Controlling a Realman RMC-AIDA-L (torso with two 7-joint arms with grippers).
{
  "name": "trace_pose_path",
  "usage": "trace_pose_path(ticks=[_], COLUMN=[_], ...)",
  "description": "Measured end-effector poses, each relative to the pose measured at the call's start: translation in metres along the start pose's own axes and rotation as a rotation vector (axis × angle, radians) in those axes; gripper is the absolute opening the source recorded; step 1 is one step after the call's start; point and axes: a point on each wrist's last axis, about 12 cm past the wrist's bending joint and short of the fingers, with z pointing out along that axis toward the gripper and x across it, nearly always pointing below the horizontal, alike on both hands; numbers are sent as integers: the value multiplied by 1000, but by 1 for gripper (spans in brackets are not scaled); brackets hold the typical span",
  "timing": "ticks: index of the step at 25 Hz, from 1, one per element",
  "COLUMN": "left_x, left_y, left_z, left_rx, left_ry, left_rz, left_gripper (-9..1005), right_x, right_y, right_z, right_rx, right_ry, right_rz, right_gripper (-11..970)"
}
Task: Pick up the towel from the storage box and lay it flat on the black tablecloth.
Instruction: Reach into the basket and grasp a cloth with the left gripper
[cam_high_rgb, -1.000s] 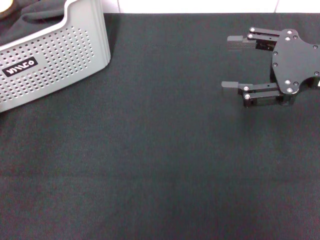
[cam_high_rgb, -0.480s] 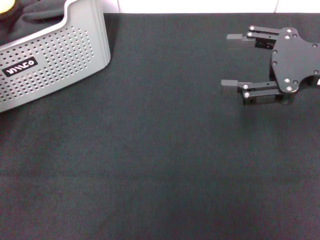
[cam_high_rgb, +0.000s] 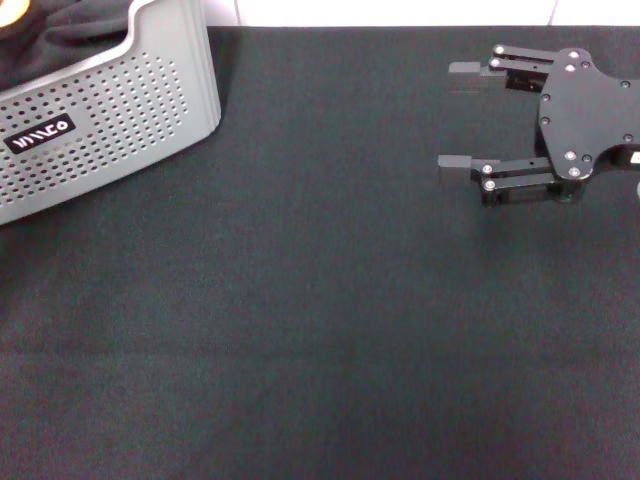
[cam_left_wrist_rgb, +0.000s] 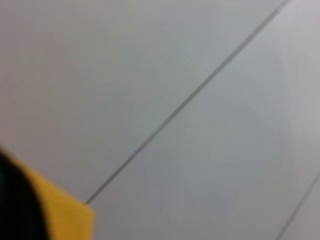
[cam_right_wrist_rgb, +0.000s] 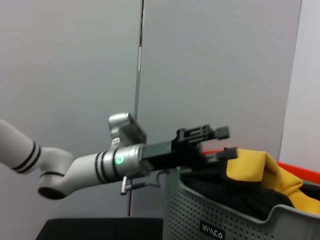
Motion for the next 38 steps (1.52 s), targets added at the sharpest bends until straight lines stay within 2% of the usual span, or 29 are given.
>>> trace_pose_path(ticks=[5, 6, 8, 12, 15, 17, 18, 23, 28, 32, 38], left_x=[-11, -20, -27, -42, -49, -51, -55, -60, -50, -39, -30], left_y=[-8, -12, -16, -27, -33, -34, -34, -28, -17, -10, -14], left_z=[19, 30, 36, 53, 57, 56, 50, 29, 7, -1, -4], left_rx=[54, 65, 64, 22, -9, -11, -24, -77, -122, -126, -95], left_ry=[22, 32, 45, 102, 146, 153, 160, 162, 216, 239, 190], left_rz=[58, 101, 142, 313, 437, 472, 574, 775, 1030, 1150, 1348], left_gripper=[694, 694, 694, 694, 694, 694, 694, 693, 693, 693, 693], right_x=[1, 1, 1, 1, 2, 3, 3, 3, 2, 2, 1], right_y=[-1, -1, -2, -2, -3, -5, -5, -7, -11, -15, -21], right_z=[-1, -2, -4, -5, -5, -7, -8, -9, -7, -5, -1], right_rx=[5, 9, 18, 23, 26, 43, 45, 54, 57, 63, 81], right_ry=[-3, -4, -8, -10, -9, -14, -14, -19, -21, -29, -27], right_rz=[6, 7, 10, 12, 13, 10, 9, 11, 13, 21, 25], right_gripper=[808, 808, 808, 808, 808, 808, 808, 807, 807, 807, 806])
